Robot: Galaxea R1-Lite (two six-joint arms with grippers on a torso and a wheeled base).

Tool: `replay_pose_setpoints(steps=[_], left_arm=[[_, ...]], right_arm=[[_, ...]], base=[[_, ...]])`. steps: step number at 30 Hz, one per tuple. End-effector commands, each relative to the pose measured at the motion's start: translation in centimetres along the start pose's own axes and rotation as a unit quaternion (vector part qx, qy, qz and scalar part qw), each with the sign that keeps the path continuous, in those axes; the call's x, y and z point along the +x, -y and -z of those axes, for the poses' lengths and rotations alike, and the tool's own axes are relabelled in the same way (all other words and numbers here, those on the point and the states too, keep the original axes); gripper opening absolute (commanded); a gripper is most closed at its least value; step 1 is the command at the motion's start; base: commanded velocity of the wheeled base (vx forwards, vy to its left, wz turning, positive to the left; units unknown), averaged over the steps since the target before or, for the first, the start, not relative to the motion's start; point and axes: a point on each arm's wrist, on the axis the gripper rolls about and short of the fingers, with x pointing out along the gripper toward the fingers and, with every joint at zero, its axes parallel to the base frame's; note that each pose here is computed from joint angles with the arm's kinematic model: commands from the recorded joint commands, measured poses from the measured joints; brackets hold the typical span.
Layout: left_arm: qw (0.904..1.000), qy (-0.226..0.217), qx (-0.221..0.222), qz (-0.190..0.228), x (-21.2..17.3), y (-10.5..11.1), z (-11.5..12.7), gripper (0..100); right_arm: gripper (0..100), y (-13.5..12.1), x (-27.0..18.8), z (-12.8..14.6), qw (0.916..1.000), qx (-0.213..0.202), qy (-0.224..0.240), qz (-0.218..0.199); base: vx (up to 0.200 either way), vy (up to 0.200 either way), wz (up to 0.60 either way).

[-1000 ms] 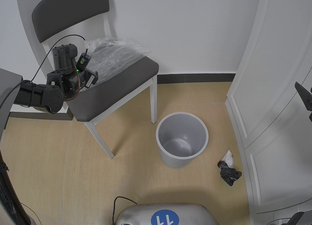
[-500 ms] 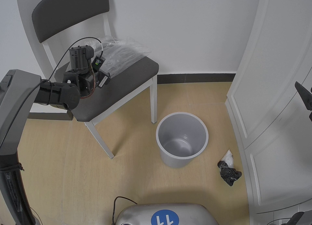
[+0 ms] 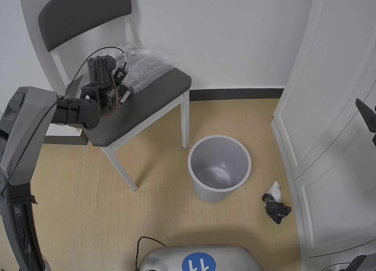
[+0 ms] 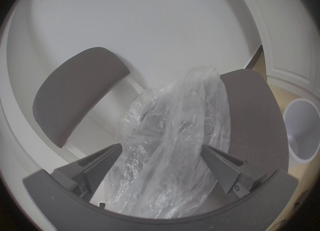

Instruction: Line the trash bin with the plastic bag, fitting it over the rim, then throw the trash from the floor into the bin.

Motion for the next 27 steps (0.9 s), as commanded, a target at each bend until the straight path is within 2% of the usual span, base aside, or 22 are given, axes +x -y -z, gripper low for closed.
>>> replay_pose_setpoints(steps=[1, 7, 15, 16, 27], left_arm=[[1.0, -0.001, -0.002, -0.007, 0.3, -0.5, 0.2, 100], [0.9996, -0.002, 0.004, -0.029, 0.8, -2.3, 0.5, 100], [0.9995, -0.001, 0.003, -0.031, 1.0, -2.3, 0.4, 100], [0.9995, -0.001, 0.003, -0.031, 1.0, -2.3, 0.4, 0], [0.9993, 0.012, -0.005, -0.035, 0.3, -2.9, -0.5, 0]], right_arm=[[100, 0.0, 0.0, 0.0, 1.0, 0.0, 0.0, 0.001], [100, 0.0, -0.1, -0.1, 1.0, 0.0, 0.001, -0.003], [100, 0.0, -0.1, 0.0, 1.0, 0.0, 0.001, -0.003], [100, 0.0, -0.1, -0.1, 1.0, 0.001, 0.001, -0.003], [100, 0.0, 0.0, 0.0, 1.0, 0.0, 0.0, -0.003]], base=[[0.0, 0.0, 0.0], [0.0, 0.0, 0.0], [0.0, 0.0, 0.0], [0.0, 0.0, 0.0], [0.0, 0.0, 0.0]])
